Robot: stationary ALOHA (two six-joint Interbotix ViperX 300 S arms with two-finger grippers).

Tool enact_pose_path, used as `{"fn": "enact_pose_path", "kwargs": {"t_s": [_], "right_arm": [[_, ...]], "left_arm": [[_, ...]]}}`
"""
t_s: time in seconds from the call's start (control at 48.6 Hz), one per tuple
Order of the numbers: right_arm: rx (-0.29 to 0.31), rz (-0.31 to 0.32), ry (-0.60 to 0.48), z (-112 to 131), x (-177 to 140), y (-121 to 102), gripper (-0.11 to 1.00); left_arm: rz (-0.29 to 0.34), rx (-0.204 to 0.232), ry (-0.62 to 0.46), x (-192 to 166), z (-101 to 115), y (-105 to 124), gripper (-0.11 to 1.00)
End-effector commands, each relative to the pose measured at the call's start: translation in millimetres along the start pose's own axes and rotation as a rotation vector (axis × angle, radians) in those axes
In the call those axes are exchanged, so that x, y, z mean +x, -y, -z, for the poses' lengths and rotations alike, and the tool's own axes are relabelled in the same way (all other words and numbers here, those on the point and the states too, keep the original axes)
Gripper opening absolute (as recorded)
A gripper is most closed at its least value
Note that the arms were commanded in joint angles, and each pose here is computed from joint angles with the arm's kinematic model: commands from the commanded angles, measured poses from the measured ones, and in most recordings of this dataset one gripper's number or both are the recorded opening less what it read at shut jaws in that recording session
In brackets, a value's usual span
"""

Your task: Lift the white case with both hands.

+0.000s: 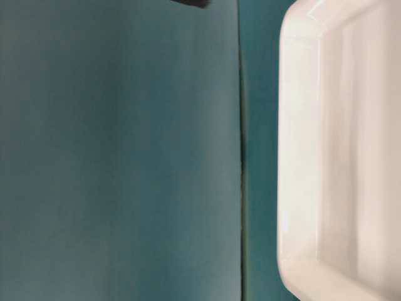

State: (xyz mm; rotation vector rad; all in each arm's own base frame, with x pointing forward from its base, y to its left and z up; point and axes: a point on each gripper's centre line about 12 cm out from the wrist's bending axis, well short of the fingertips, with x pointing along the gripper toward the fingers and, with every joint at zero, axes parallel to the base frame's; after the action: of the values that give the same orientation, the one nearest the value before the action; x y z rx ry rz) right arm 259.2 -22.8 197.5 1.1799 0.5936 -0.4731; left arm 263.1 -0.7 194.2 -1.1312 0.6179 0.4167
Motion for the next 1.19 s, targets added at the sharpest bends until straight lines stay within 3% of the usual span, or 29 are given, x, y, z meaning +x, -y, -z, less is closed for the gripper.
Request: {"fn": "enact_pose_path", "kwargs": {"t_s": [0.0,0.37,0.597,0.926,1.029,1.173], "right_arm": [[-0.051,-0.036,0.023,-3,-5,-5,0.92],[-0.188,-0.145,0.114,-16,-29,-22,0.92],[-0.301,-0.167,0.162,-22,-36,-27,0.91],[-0.617,-0.259,0.323,-36,-55,-55,0.91],[-0.674,-0.291,0.370,-38,-61,-61,0.91],[-0.704,-0.329,0.421,-40,-70,-67,0.91]], "left_arm": [[0.016,0.028,0.006,-3,-1,4,0.92],[0.098,0.128,0.047,-22,-7,18,0.92],[0.151,0.281,0.090,-38,-11,25,0.92],[0.260,0.506,0.216,-78,-22,42,0.92],[0.286,0.556,0.259,-90,-25,44,0.92],[0.325,0.623,0.313,-108,-26,47,0.92]]}}
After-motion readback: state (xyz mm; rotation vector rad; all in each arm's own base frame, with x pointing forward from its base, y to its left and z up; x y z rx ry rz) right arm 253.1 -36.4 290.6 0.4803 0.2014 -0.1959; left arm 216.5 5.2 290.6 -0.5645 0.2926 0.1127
